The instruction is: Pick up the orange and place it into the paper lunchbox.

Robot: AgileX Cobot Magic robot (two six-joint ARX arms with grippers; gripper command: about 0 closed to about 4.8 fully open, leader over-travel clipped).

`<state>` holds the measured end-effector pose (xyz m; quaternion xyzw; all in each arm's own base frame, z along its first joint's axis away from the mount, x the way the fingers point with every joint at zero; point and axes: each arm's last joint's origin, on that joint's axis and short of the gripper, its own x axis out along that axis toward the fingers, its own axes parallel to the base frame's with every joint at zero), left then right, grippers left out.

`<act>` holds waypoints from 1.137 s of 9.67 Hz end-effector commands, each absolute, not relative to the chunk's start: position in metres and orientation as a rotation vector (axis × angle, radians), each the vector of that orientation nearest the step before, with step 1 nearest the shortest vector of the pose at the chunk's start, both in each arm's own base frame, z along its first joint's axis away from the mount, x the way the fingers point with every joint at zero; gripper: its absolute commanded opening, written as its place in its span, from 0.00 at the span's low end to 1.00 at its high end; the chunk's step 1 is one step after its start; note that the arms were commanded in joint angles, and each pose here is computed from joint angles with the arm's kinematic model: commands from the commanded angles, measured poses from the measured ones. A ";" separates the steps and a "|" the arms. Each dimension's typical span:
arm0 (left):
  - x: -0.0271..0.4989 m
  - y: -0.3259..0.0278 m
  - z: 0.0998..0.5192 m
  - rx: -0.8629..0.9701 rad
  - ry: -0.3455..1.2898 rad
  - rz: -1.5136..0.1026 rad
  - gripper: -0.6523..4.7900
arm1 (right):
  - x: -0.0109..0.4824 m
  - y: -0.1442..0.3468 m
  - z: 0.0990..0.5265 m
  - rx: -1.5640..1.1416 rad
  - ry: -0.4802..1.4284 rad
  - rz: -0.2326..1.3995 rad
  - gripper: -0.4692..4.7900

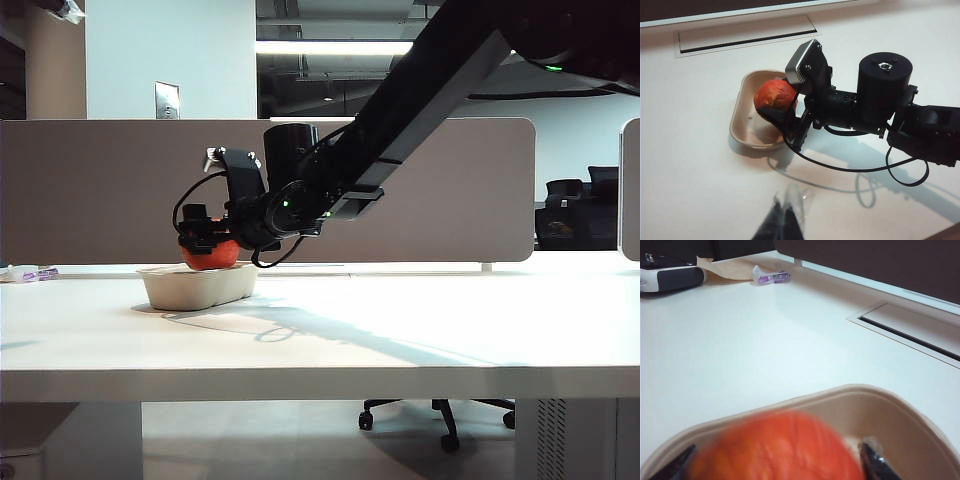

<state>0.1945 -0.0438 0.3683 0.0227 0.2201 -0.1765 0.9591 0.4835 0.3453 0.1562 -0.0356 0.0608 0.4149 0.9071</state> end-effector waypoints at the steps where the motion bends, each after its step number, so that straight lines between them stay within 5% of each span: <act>1: 0.194 -0.044 0.372 0.051 0.424 -0.363 0.11 | 0.482 0.348 0.162 -0.067 0.100 0.879 1.00; 3: 0.194 -0.044 0.372 0.052 0.421 -0.362 0.11 | 0.480 0.342 0.187 -0.071 0.126 0.876 1.00; 4: 0.194 -0.044 0.372 0.052 0.422 -0.363 0.11 | 0.472 0.337 0.216 -0.083 0.188 0.876 0.68; 5: 0.194 -0.044 0.372 0.052 0.423 -0.363 0.11 | 0.459 0.328 0.249 -0.105 0.271 0.876 0.15; 6: 0.194 -0.044 0.372 0.052 0.423 -0.363 0.11 | 0.448 0.321 0.269 -0.144 0.331 0.878 0.08; 11: 0.193 -0.044 0.372 0.046 0.422 -0.391 0.11 | 0.361 0.257 0.355 -0.348 0.787 0.838 0.08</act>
